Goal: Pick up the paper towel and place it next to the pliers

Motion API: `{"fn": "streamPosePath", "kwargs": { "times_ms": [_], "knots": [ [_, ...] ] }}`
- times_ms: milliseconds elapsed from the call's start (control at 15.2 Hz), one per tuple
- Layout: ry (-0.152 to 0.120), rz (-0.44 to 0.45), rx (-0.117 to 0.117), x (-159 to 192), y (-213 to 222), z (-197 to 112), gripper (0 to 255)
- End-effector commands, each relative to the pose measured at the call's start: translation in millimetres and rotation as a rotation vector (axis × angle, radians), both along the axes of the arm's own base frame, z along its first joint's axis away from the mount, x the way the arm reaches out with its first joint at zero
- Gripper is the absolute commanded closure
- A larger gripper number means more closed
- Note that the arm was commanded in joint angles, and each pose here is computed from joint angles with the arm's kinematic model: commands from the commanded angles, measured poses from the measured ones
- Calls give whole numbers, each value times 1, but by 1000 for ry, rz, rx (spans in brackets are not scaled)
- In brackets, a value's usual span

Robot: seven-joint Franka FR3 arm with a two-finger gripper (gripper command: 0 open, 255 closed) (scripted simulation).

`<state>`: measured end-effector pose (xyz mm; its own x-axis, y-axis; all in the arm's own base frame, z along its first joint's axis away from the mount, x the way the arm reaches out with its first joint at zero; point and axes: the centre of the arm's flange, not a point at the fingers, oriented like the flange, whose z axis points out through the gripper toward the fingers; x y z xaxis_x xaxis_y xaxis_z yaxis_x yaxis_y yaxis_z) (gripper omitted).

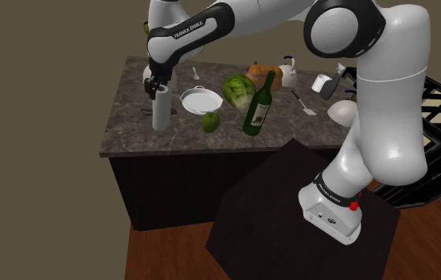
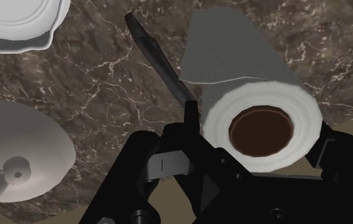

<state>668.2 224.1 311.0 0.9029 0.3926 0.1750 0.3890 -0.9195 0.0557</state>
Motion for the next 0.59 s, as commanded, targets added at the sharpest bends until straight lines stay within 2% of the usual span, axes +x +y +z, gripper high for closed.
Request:
{"fn": "streamPosePath", "kwargs": {
  "times_ms": [0,528],
  "knots": [
    [0,0,-1,1,-1,9,255],
    [0,0,0,1,-1,52,255]
  ]
}}
